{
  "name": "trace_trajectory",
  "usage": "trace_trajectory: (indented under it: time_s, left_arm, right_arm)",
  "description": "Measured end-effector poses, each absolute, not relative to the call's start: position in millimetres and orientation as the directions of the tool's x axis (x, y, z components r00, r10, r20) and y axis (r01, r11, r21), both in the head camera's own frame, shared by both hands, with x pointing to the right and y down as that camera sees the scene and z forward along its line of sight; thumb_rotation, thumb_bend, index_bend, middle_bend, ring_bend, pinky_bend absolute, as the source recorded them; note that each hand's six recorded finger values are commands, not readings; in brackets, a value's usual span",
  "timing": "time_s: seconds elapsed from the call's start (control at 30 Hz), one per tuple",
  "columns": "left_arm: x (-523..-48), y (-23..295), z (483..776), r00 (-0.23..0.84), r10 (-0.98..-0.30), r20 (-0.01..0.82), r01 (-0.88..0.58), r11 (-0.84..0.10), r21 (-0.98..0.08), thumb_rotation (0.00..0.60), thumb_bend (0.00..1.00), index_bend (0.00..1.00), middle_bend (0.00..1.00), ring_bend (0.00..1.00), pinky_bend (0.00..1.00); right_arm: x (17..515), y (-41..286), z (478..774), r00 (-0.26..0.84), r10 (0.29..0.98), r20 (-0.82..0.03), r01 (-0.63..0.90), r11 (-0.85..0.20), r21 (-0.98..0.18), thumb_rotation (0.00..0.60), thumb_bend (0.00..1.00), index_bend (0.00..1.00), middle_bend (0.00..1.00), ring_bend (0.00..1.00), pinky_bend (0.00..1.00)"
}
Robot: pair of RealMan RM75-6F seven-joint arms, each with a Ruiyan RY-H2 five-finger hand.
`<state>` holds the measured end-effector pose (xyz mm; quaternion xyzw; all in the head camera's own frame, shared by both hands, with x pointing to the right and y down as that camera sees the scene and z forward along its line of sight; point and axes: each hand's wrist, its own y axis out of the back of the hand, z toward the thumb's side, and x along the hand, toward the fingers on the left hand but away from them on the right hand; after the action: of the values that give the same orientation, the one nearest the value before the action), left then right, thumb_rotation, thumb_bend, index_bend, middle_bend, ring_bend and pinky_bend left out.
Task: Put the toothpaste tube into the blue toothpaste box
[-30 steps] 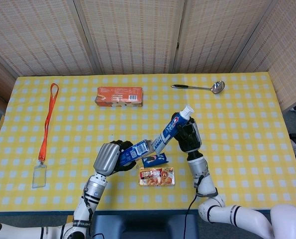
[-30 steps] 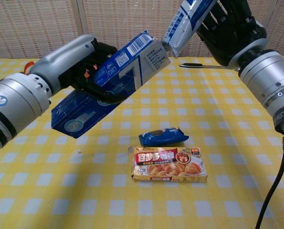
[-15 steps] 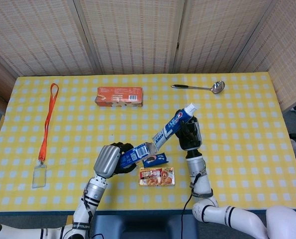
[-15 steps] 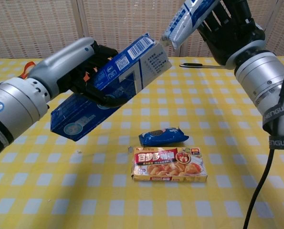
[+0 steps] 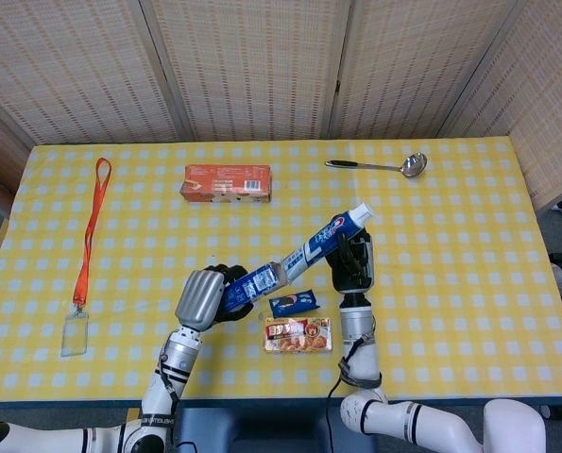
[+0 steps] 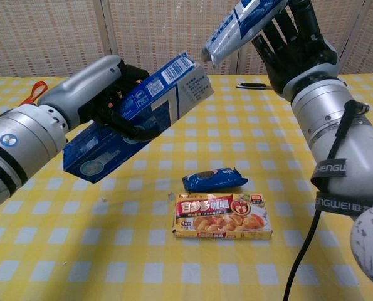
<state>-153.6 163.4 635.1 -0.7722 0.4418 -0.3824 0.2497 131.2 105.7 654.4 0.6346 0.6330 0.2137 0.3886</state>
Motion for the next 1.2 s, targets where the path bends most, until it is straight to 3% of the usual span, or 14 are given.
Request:
trace_trajectory:
  time_s: [0.37, 0.77, 1.2]
  left_arm:
    - [-155.4, 159.4, 632.2, 0.306, -0.891, 0.335, -0.514, -0.451, -0.730, 0.600, 0.34, 0.62, 0.63, 0.52, 0.54]
    - [-150.6, 165.8, 638.0, 0.328, -0.878, 0.347, -0.474, -0.471, -0.744, 0.600, 0.34, 0.62, 0.63, 0.51, 0.54]
    - [-150.3, 162.0, 643.2, 0.308, -0.879, 0.363, -0.456, -0.472, -0.755, 0.600, 0.34, 0.61, 0.63, 0.51, 0.54]
  right_arm:
    - [136.4, 101.2, 657.3, 0.096, 0.971, -0.219, 0.627, 0.112, 0.771, 0.600, 0.47, 0.78, 0.71, 0.71, 1.00]
    - [130.3, 101.8, 676.3, 0.079, 0.952, -0.296, 0.600, 0.192, 0.777, 0.600, 0.47, 0.78, 0.71, 0.71, 1.00]
    - [116.2, 109.3, 672.5, 0.073, 0.959, -0.274, 0.611, 0.174, 0.773, 0.600, 0.47, 0.78, 0.71, 0.71, 1.00]
